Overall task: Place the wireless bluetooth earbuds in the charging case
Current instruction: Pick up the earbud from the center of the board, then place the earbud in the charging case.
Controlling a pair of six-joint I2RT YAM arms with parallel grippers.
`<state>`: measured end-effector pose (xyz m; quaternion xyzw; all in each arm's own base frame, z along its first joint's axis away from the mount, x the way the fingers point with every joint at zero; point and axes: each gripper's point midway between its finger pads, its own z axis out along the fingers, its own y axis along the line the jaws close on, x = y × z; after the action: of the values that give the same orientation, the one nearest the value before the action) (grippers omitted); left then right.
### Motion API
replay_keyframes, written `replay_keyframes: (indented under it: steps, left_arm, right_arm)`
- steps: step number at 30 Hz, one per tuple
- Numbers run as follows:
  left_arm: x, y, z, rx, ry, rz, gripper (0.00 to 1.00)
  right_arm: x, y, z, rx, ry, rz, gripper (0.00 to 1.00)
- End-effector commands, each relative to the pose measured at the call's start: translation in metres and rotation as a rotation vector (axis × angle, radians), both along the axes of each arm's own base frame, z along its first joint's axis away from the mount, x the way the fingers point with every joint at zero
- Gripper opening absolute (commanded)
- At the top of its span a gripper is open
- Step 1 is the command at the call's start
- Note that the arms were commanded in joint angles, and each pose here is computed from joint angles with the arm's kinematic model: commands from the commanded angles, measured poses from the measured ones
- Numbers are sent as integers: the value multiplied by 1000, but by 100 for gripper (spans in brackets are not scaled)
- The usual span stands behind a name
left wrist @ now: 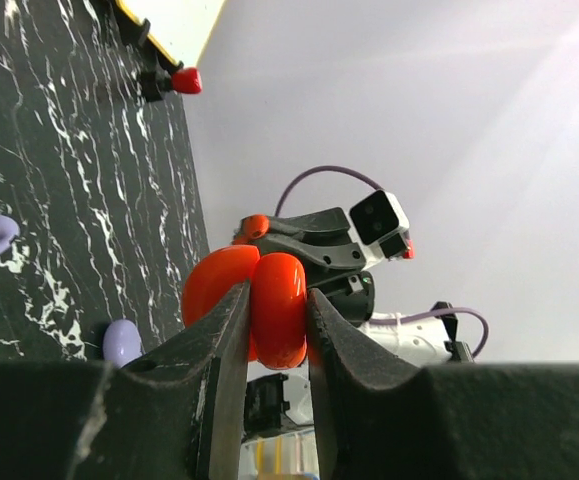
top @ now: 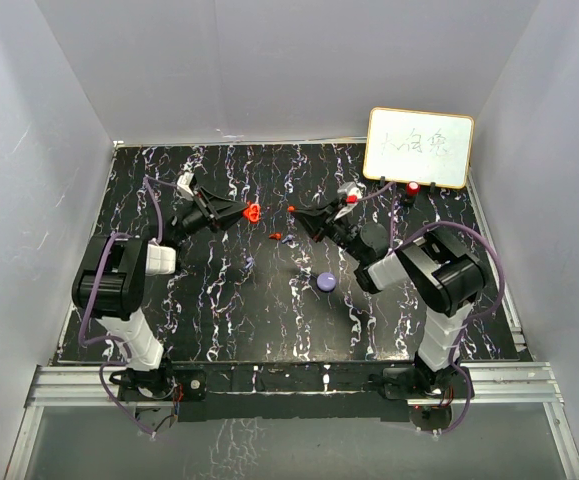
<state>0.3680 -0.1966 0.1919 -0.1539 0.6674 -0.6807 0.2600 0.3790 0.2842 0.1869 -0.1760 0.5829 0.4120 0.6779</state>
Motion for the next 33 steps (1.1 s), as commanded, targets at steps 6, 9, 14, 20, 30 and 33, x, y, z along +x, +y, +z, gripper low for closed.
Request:
replay_keyframes:
  steps: [6, 9, 14, 20, 30, 33]
  left_arm:
    - [-10, -25, 25, -98, -59, -120, 0]
    - [-12, -30, 26, -119, -44, -139, 0]
    - [-11, -33, 28, -152, -20, -142, 0]
    - [-6, -36, 36, -226, -3, -146, 0]
    - [-1, -43, 49, -279, -14, -168, 0]
    - [-1, -45, 55, -287, -24, -175, 0]
  right_arm:
    - [-38, 14, 78, 99, -400, 173, 0]
    - [-39, 16, 85, 95, -433, 188, 0]
    - [-43, 18, 98, 101, -470, 211, 0]
    - [-45, 19, 108, 115, -492, 221, 0]
    - [-45, 24, 121, 138, -513, 250, 0]
    - [-44, 27, 122, 143, -511, 254, 0]
